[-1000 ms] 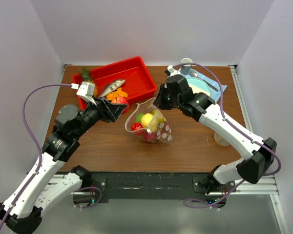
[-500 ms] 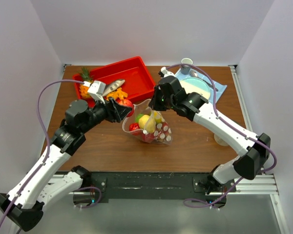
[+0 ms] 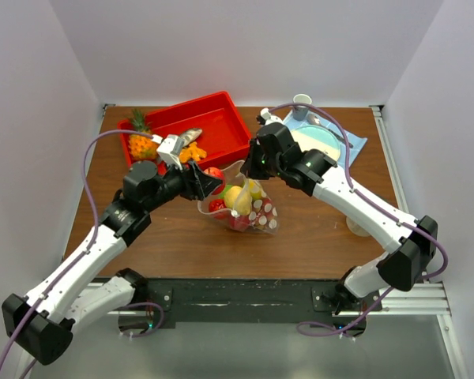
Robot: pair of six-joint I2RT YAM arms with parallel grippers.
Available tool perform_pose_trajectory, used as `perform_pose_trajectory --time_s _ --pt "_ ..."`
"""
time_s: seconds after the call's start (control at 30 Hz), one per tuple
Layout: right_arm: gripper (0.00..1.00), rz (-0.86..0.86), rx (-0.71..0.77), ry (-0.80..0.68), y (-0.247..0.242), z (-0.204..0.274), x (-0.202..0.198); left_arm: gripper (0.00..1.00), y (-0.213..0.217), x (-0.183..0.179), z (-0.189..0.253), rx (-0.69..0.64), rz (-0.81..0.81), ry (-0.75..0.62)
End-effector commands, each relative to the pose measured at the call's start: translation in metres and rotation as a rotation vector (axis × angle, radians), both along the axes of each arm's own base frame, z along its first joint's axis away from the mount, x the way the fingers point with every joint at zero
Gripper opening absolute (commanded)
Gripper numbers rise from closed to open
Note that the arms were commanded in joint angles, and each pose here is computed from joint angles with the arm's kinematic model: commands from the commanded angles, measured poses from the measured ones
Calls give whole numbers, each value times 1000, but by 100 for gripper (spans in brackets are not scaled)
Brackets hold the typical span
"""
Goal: Place the food in the zip-top bag and seal the zipper
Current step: Place the fake fruit in the zipper food storage bag.
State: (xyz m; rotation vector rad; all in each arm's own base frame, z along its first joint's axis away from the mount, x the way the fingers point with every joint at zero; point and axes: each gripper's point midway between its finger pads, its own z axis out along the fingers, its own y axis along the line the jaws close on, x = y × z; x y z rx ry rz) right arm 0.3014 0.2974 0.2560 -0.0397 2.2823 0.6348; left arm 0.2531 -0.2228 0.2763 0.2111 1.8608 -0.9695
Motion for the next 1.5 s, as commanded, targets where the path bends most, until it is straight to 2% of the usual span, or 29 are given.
perform_pose_trajectory --time_s 0.0,0.7,1.47 --pt "0 -8 77 -80 5 39 7 16 -12 1 11 -52 -32 -43" --pt "0 -23 79 -97 -4 47 2 16 -29 16 -5 -32 -33 -19" --pt "0 -20 61 -97 -14 46 -6 16 -49 10 -15 -2 -46 -3"
